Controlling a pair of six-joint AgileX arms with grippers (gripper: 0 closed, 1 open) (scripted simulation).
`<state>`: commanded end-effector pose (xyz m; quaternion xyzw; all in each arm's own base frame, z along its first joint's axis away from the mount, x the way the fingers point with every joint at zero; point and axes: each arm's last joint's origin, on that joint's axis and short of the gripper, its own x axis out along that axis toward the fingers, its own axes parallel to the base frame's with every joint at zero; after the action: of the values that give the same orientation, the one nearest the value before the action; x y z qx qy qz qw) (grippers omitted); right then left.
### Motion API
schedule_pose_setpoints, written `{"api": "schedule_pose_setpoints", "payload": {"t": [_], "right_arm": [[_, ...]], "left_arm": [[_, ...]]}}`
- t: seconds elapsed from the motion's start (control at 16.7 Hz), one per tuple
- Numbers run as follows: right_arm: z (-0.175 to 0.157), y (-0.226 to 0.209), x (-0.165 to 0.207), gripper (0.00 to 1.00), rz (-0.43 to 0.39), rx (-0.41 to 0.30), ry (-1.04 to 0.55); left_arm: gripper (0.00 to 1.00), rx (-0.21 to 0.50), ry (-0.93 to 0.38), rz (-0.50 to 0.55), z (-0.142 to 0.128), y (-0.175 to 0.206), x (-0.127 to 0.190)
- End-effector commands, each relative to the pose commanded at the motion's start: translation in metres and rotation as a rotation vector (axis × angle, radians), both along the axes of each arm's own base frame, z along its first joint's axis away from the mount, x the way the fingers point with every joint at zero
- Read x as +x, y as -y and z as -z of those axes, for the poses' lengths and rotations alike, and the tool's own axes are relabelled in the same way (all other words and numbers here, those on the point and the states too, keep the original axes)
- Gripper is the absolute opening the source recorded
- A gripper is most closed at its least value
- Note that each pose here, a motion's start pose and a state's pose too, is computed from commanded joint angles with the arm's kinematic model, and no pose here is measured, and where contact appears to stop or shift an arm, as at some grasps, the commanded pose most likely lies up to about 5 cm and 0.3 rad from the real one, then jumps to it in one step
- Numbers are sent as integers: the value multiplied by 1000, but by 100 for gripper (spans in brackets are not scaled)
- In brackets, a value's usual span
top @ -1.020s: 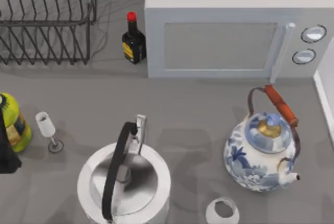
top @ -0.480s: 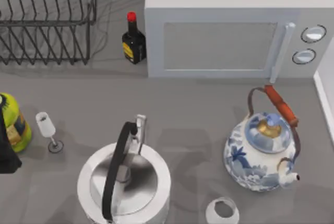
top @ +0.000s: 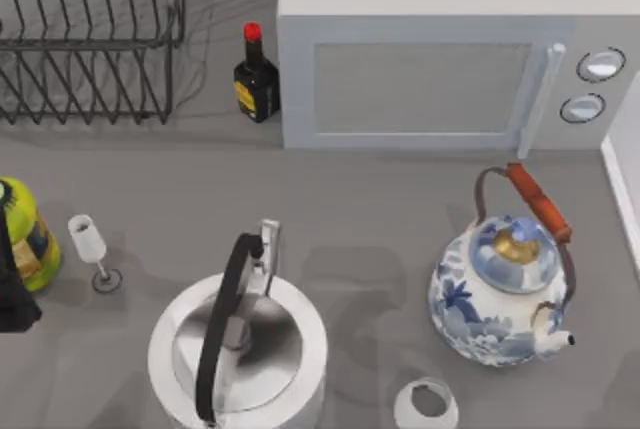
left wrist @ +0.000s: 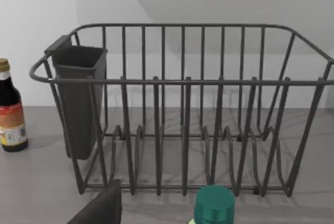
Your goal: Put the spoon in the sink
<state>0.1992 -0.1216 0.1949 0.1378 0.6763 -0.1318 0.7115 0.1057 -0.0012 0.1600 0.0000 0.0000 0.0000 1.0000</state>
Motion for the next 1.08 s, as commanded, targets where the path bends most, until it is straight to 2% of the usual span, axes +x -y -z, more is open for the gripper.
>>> {"api": "schedule_pose_setpoints", "payload": {"t": [0.42, 0.6, 0.9, 1.08], "right_arm": [[4, 0, 1, 100, -1, 2, -3], [27, 2, 5, 100, 1, 3, -4], [84, 3, 8, 100, 1, -2, 4], [99, 1, 5, 100, 1, 2, -3]], "left_arm": [[100, 0, 0, 0, 0, 0, 0], [100, 0, 0, 0, 0, 0, 0], [100, 0, 0, 0, 0, 0, 0], [100, 0, 0, 0, 0, 0, 0]]}}
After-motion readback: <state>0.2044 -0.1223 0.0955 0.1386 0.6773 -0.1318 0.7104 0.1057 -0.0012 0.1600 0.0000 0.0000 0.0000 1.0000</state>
